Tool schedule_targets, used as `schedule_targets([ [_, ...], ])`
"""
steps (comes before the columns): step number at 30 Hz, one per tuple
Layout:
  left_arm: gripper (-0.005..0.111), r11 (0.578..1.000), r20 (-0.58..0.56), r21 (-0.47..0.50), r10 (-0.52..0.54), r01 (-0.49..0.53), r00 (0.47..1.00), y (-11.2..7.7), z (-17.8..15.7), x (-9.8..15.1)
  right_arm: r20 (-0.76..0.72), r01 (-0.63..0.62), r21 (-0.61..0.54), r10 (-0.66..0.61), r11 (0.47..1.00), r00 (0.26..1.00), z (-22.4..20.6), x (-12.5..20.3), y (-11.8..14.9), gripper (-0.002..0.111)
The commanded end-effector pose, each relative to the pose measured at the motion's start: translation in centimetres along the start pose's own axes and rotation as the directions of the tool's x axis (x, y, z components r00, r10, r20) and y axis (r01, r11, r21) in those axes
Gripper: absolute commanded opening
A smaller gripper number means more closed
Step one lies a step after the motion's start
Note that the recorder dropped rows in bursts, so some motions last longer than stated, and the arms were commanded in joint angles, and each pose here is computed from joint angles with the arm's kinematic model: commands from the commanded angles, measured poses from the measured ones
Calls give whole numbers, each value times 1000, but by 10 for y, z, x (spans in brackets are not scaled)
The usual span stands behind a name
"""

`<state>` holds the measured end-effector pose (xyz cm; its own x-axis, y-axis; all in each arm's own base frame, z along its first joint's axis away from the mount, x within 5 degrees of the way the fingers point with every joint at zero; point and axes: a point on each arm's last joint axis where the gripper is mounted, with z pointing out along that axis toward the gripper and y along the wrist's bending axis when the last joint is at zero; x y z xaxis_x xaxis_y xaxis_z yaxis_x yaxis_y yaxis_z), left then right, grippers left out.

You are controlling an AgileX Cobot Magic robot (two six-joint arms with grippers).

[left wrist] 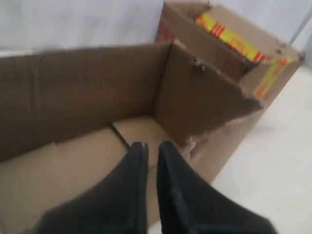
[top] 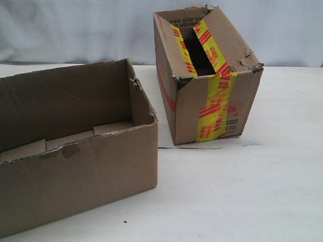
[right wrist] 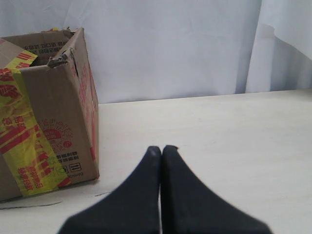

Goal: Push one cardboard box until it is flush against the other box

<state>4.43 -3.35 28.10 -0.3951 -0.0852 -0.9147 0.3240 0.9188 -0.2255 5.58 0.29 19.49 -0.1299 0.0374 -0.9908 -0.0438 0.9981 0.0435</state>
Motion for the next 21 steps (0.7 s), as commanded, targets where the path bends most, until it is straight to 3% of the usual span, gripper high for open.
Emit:
schedule_targets([
  [1,0,998,-227,-8,-56,56,972,8,27,-2,2,12,-2,-12,1000,1000,0,1,0,0],
  [7,0,993,-403,-35,-120,116,907,18,55,3,2,12,-2,-12,1000,1000,0,1,0,0],
  [14,0,993,-422,16,-97,114,901,15,57,3,2,12,-2,-12,1000,1000,0,1,0,0],
  [21,0,976,-466,-125,-215,177,858,26,64,7,2,12,-2,-12,1000,1000,0,1,0,0],
])
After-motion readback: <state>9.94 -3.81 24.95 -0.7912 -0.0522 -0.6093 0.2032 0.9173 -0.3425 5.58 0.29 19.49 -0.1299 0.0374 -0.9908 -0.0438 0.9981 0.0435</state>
